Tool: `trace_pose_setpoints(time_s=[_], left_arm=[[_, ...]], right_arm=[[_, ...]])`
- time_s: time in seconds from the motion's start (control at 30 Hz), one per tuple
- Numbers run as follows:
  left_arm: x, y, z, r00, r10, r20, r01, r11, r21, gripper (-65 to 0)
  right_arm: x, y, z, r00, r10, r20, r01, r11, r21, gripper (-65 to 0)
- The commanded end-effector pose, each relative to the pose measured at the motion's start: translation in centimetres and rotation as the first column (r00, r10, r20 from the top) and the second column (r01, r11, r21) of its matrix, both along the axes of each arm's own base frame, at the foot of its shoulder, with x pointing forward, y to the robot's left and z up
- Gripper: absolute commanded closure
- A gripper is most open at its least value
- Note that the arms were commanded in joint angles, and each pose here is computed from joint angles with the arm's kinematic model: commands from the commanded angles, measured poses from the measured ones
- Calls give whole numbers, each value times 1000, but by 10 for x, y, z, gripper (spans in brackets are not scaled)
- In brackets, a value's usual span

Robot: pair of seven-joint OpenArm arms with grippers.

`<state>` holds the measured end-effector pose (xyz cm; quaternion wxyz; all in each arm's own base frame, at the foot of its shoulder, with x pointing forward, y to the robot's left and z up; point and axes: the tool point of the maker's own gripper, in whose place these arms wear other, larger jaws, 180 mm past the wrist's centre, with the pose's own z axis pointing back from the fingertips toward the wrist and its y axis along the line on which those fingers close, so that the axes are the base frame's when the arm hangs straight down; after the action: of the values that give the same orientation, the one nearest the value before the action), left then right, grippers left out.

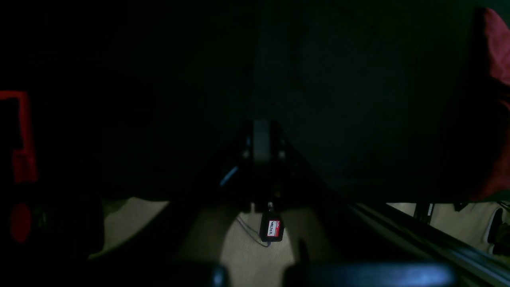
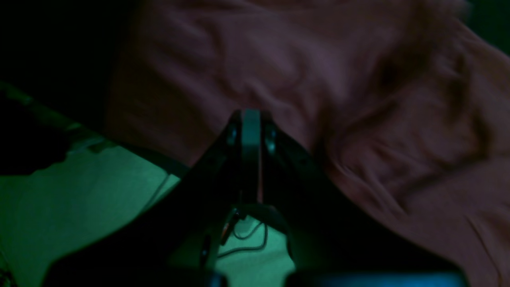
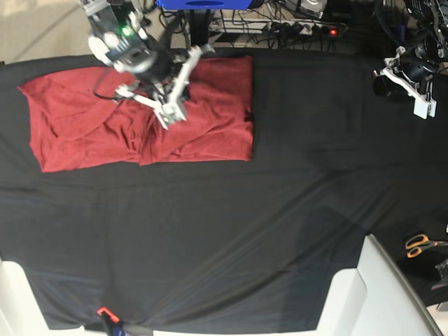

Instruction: Fold the T-shirt properly

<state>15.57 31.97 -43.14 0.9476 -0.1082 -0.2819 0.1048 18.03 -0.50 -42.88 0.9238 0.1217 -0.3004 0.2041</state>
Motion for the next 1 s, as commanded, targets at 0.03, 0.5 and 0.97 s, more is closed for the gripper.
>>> trace_pose_setpoints(time_s=[0.03,0.5,0.97], left_arm=[[6,7,10,999,-5,32,4,1000,16,0],[6,6,10,999,-6,33,5,1000,16,0],[7,7,10,999,-4,34,3,1000,16,0]], right_arm=[[5,-5,-12,1000,-4,-11,3,1000,-23,-6],[28,-92,-33,963,-267,-30,262,959,-108,-6],[42,-82,5,961,-266,72,270,962,-48,-6]])
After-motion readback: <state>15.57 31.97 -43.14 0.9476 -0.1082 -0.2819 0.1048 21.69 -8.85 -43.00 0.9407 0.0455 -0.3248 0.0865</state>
